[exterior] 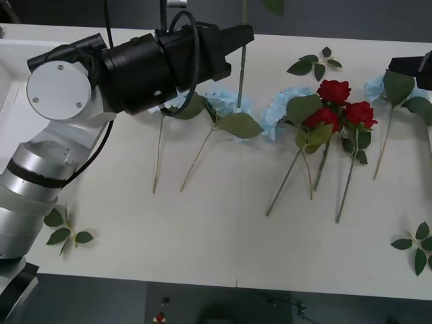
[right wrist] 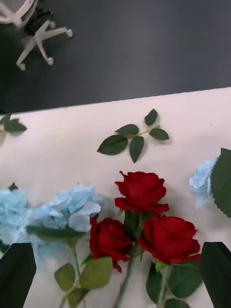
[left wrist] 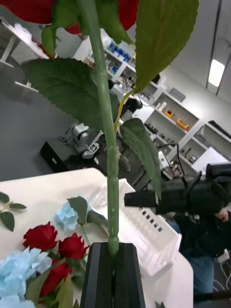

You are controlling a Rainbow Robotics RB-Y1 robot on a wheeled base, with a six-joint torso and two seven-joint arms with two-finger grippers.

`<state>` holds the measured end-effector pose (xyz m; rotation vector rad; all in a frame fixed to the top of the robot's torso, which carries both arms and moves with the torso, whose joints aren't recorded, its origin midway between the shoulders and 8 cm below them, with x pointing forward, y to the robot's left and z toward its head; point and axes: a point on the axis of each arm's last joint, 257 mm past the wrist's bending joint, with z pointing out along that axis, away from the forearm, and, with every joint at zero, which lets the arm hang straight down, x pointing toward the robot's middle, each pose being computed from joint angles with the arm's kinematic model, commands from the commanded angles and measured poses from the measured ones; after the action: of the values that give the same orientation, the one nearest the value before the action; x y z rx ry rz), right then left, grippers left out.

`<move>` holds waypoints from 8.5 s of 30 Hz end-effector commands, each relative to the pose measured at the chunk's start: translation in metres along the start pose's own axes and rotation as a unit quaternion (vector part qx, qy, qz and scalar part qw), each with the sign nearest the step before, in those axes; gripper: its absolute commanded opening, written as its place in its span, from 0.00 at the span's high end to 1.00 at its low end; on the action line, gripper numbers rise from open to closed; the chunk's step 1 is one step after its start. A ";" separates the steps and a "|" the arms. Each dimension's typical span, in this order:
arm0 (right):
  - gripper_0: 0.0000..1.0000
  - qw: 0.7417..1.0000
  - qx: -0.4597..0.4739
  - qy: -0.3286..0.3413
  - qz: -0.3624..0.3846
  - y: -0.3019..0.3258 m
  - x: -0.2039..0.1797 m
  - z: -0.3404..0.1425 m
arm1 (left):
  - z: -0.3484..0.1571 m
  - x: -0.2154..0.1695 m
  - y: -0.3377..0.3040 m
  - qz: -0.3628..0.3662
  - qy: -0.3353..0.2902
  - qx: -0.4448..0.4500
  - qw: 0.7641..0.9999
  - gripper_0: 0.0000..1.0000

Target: Put the red flowers into the right box and the blue flowers into the left box

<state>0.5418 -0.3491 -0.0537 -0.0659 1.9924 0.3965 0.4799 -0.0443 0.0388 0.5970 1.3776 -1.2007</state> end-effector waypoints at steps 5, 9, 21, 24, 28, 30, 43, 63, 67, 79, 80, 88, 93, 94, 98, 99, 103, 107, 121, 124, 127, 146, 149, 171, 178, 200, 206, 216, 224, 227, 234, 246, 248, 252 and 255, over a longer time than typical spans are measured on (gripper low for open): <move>0.00 0.988 -0.102 0.023 -0.112 0.099 0.025 -0.028 | 0.023 -0.025 -0.046 -0.019 -0.061 0.058 0.996 1.00; 0.00 0.979 -0.156 0.037 -0.129 0.135 0.035 -0.046 | 0.023 -0.029 -0.050 -0.048 -0.075 0.066 0.994 1.00; 0.00 0.945 -0.257 -0.004 -0.200 0.180 0.040 -0.064 | 0.033 -0.026 -0.049 -0.059 -0.096 0.050 0.992 1.00; 0.00 0.938 -0.280 -0.024 -0.203 0.194 0.036 -0.066 | 0.035 -0.024 -0.050 -0.065 -0.099 0.049 0.992 1.00; 0.00 0.928 -0.321 -0.054 -0.183 0.215 0.026 -0.069 | 0.038 -0.018 -0.055 -0.060 -0.092 0.053 0.992 1.00; 0.00 0.920 -0.345 -0.064 -0.172 0.227 0.022 -0.069 | 0.041 -0.015 -0.059 -0.058 -0.089 0.058 0.993 1.00; 0.00 0.898 -0.409 -0.022 -0.162 0.261 0.031 -0.042 | 0.061 -0.009 -0.090 -0.058 -0.097 0.083 0.990 1.00; 0.00 0.879 -0.460 -0.009 -0.124 0.304 0.044 -0.031 | 0.060 -0.002 -0.079 -0.054 -0.088 0.071 0.992 1.00; 0.34 0.878 -0.464 -0.012 -0.119 0.308 0.044 -0.031 | 0.060 -0.001 -0.079 -0.056 -0.087 0.072 0.992 1.00; 1.00 0.876 -0.471 -0.015 -0.105 0.312 0.043 -0.032 | 0.059 -0.001 -0.077 -0.057 -0.086 0.071 0.992 1.00; 1.00 0.876 -0.471 -0.014 -0.104 0.312 0.042 -0.032 | 0.059 -0.001 -0.076 -0.057 -0.086 0.070 0.992 1.00; 1.00 0.876 -0.471 -0.018 -0.102 0.312 0.040 -0.032 | 0.054 0.002 -0.069 -0.052 -0.080 0.063 0.993 0.93; 1.00 0.878 -0.469 -0.020 -0.099 0.312 0.039 -0.031 | 0.045 0.007 -0.055 -0.047 -0.071 0.049 0.995 0.30; 1.00 0.878 -0.469 -0.021 -0.098 0.312 0.038 -0.031 | 0.042 0.009 -0.051 -0.049 -0.069 0.045 0.995 0.29; 1.00 0.879 -0.468 -0.023 -0.087 0.308 0.034 -0.030 | 0.023 0.015 -0.036 -0.057 -0.059 0.032 0.996 0.29; 1.00 0.880 -0.467 -0.024 -0.080 0.304 0.032 -0.028 | 0.017 0.016 -0.032 -0.062 -0.056 0.030 0.996 0.29; 1.00 0.888 -0.452 -0.030 -0.077 0.288 0.022 -0.026 | -0.011 0.013 -0.016 -0.086 -0.052 0.016 0.995 0.29; 1.00 0.910 -0.405 -0.025 -0.088 0.248 0.010 -0.018 | -0.051 0.016 0.009 -0.097 -0.037 -0.012 0.995 0.29; 1.00 0.986 -0.143 0.081 -0.038 0.031 -0.030 -0.034 | -0.142 0.061 0.153 -0.034 0.095 -0.155 0.983 0.29; 1.00 0.991 -0.084 0.101 0.002 -0.021 -0.029 -0.044 | -0.149 0.064 0.184 -0.007 0.131 -0.178 0.975 0.29; 1.00 0.992 -0.015 0.120 0.033 -0.086 -0.017 -0.057 | -0.153 0.066 0.212 0.007 0.175 -0.194 0.965 0.29; 1.00 0.945 0.261 0.190 0.047 -0.311 0.077 -0.162 | -0.179 0.122 0.224 -0.182 0.352 -0.334 0.855 0.29; 1.00 0.940 0.275 0.198 0.036 -0.322 0.096 -0.168 | -0.165 0.127 0.230 -0.151 0.349 -0.356 0.854 0.29; 0.00 0.941 0.295 0.164 0.008 -0.341 0.121 -0.155 | -0.156 0.176 0.275 0.033 0.356 -0.435 0.827 0.29; 0.00 0.941 0.295 0.165 0.003 -0.342 0.121 -0.155 | -0.171 0.186 0.283 0.049 0.358 -0.448 0.818 0.29; 0.00 0.982 0.138 0.124 0.028 -0.221 0.066 -0.038 | -0.164 0.195 0.307 0.097 0.325 -0.466 0.817 0.29; 0.00 0.985 0.126 0.112 0.028 -0.185 0.057 0.016 | -0.169 0.206 0.307 0.098 0.337 -0.467 0.811 0.79; 0.00 0.979 0.154 0.120 0.056 -0.149 0.064 0.084 | -0.163 0.183 0.314 0.113 0.297 -0.462 0.828 1.00; 0.00 0.968 0.200 0.110 0.103 -0.161 0.064 0.104 | -0.169 0.119 0.298 0.110 0.260 -0.444 0.850 1.00; 0.00 0.963 0.209 0.108 0.136 -0.165 0.070 0.106 | -0.189 0.083 0.282 0.080 0.259 -0.448 0.852 1.00; 0.00 0.950 0.233 0.096 0.186 -0.186 0.080 0.099 | -0.245 0.001 0.249 0.049 0.253 -0.464 0.847 1.00; 0.00 0.945 0.234 0.064 0.219 -0.183 0.112 0.128 | -0.397 -0.093 0.250 0.038 0.223 -0.550 0.804 1.00; 0.00 0.946 0.232 0.067 0.215 -0.179 0.114 0.132 | -0.424 -0.099 0.250 0.046 0.218 -0.562 0.796 1.00; 0.00 0.949 0.225 0.073 0.208 -0.168 0.121 0.140 | -0.463 -0.098 0.249 0.055 0.222 -0.577 0.784 1.00; 0.00 0.953 0.220 0.069 0.194 -0.162 0.122 0.147 | -0.477 -0.091 0.252 0.071 0.228 -0.580 0.779 0.84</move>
<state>0.6337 -0.4472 -0.2827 0.6400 2.2413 0.1848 0.5236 0.4925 -0.0431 -0.0091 2.1196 0.0439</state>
